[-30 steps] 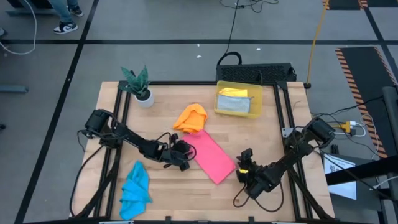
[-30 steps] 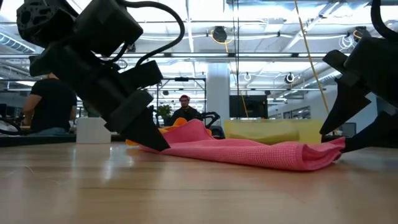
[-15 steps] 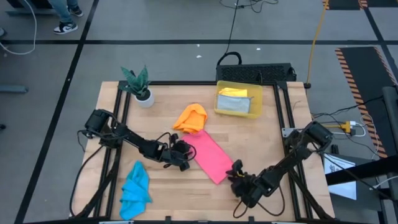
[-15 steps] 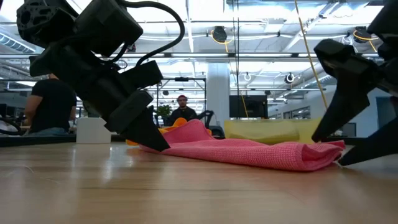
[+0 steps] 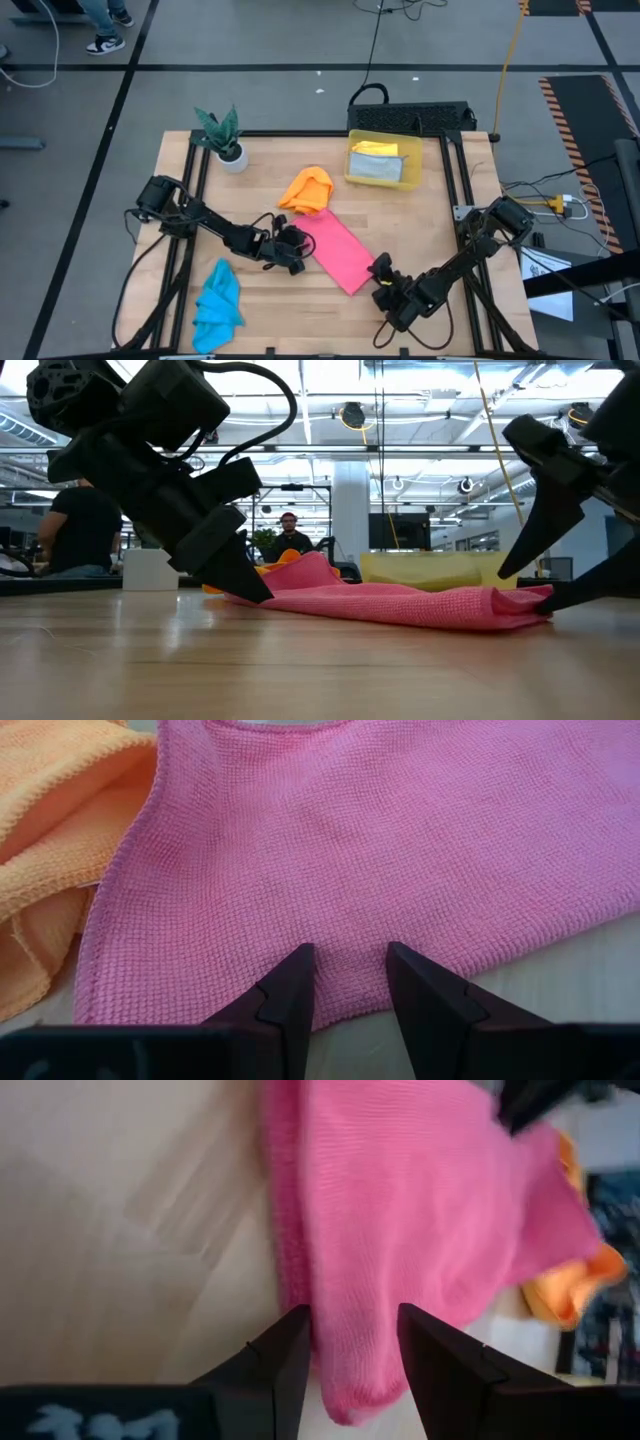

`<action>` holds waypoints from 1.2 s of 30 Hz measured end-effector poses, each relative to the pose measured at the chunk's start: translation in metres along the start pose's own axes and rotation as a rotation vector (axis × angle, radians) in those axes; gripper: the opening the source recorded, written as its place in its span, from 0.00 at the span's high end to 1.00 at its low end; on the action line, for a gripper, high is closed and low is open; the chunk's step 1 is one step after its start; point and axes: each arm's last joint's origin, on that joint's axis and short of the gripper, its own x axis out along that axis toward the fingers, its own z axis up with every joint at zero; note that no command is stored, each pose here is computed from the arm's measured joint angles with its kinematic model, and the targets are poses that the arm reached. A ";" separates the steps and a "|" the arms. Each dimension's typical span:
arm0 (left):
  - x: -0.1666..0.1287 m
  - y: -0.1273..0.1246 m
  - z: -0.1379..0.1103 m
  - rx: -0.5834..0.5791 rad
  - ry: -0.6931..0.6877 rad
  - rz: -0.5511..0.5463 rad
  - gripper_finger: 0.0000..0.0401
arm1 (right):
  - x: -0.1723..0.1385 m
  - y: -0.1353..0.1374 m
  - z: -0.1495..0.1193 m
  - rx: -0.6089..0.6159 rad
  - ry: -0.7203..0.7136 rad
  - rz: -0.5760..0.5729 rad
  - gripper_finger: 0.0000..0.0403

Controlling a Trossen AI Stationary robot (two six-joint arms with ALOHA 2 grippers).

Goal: Fold microfiber towels
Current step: Fold the pink kitchen towel

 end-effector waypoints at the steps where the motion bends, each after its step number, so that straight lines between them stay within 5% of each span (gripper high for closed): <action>1: 0.000 0.000 0.000 0.000 0.001 0.000 0.67 | 0.000 0.001 0.000 -0.020 -0.003 0.031 0.64; 15: 0.000 0.000 0.000 0.000 0.002 0.000 0.67 | -0.023 0.003 0.016 -0.045 -0.092 0.062 0.64; 36: 0.000 0.000 0.000 0.002 -0.003 -0.002 0.67 | 0.003 0.003 -0.004 0.064 -0.095 -0.012 0.64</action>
